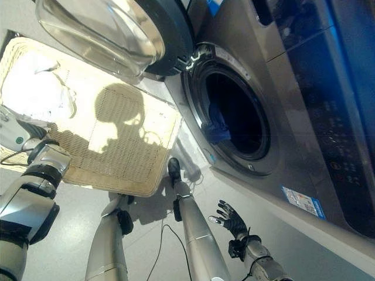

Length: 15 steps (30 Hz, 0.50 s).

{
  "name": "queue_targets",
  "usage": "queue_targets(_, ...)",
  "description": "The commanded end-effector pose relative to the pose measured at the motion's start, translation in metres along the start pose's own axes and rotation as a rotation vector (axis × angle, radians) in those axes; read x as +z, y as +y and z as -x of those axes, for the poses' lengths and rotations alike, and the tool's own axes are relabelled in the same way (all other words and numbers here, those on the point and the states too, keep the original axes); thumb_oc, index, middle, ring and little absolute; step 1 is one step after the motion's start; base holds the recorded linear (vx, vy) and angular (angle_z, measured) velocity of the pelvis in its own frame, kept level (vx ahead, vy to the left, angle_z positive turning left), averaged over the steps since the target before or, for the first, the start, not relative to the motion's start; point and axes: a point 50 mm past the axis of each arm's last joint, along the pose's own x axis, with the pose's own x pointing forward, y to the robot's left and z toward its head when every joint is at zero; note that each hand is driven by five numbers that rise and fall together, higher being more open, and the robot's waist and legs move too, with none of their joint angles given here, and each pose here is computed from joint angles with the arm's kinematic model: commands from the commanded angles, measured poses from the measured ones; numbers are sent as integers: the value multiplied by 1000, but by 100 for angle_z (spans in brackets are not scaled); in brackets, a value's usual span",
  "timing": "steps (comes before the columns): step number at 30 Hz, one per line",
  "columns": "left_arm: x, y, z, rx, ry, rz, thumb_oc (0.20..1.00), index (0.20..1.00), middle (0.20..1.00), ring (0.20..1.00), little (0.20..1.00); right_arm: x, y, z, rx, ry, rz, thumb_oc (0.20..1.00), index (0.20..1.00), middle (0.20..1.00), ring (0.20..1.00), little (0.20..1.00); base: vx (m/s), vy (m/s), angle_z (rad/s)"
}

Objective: Put the clothes into the washing machine.

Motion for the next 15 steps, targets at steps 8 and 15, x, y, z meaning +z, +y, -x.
queue_targets(8, 10, 22, -29, -42, -60, -2, 435, 435, 435, 435, 435, 7, -1, 5, 23, -31, -41, 1000, 1000, 1000, 1000, 1000, 7, -9, 6)
queue_targets(15, 14, 14, -22, -127, 13, 279, 200, 200, 200, 200, 200, 8, 4, 6, 38, -42, -54, 1000, 1000, 1000, 1000, 1000, 0, 0, 0)
